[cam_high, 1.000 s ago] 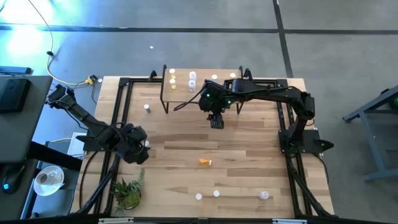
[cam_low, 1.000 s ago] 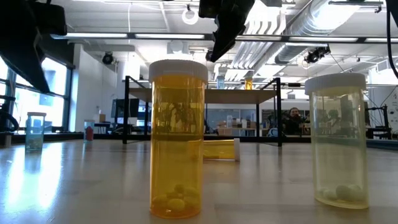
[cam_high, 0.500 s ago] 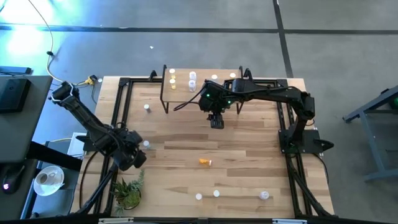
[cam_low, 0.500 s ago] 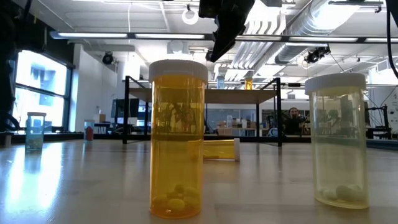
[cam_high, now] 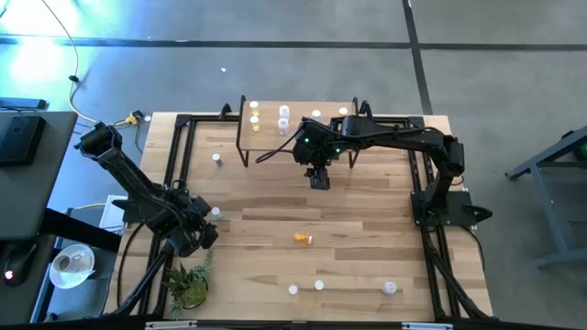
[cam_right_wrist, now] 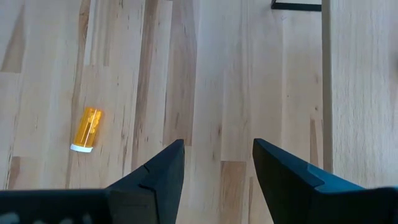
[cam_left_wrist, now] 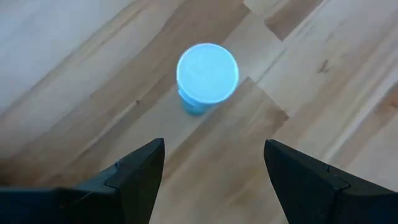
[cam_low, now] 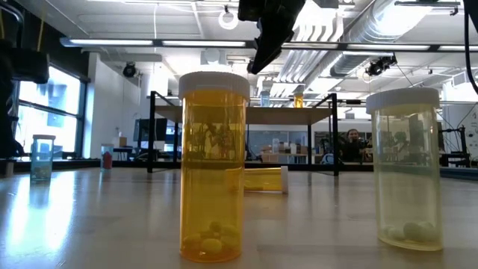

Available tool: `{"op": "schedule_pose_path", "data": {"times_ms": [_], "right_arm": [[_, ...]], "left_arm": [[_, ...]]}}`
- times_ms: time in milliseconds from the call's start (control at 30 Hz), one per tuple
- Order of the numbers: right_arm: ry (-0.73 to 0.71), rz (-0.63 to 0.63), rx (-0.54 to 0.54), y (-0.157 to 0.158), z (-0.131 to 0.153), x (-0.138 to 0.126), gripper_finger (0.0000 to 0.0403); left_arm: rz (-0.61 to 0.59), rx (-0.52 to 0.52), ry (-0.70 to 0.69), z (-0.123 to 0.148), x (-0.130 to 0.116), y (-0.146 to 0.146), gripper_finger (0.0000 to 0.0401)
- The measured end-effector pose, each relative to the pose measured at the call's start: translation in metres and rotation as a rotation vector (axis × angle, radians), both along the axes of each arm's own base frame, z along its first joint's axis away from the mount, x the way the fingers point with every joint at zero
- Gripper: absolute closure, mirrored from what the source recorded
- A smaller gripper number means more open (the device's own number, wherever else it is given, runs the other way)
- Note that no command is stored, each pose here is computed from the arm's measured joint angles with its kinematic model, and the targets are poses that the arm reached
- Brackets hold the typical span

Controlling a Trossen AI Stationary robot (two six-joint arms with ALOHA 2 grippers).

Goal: Pick and place medicine bottles onto shelf by color
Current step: Put the bottom blue pill bottle into the shelf aligned with the blue pill bottle

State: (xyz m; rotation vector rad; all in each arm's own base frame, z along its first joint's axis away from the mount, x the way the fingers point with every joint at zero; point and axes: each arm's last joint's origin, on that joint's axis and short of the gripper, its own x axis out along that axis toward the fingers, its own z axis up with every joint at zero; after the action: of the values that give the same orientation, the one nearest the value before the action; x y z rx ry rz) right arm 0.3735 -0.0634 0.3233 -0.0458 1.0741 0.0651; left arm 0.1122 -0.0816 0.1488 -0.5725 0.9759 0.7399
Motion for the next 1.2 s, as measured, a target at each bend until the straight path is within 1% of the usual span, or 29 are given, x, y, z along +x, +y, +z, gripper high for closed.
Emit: {"op": "schedule_pose_path", "data": {"times_ms": [233,533,733,967,1067,1200], "right_arm": [[0.001,0.0,0.0,0.0,0.0,0.0,0.0221],[-0.005,0.0,-0.001,0.0,0.0,0.0,0.0221],[-0.008,0.0,-0.002,0.0,0.0,0.001,0.0221],[-0.011,0.003,-0.004,0.0,0.001,0.001,0.0221],[-0.011,0.003,-0.004,0.0,0.001,0.001,0.0221],[-0.011,0.003,-0.004,0.0,0.001,0.001,0.0221]], "left_arm": [[0.001,0.085,0.049,-0.013,0.005,-0.004,0.0135],[0.0,0.131,0.071,-0.028,0.012,-0.009,0.0135],[0.018,0.193,0.04,-0.033,0.015,-0.01,0.0135],[0.018,0.22,0.006,-0.036,0.018,-0.011,0.0136],[0.018,0.226,0.007,-0.037,0.018,-0.011,0.0151],[0.017,0.228,0.009,-0.037,0.018,-0.011,0.0187]]}}
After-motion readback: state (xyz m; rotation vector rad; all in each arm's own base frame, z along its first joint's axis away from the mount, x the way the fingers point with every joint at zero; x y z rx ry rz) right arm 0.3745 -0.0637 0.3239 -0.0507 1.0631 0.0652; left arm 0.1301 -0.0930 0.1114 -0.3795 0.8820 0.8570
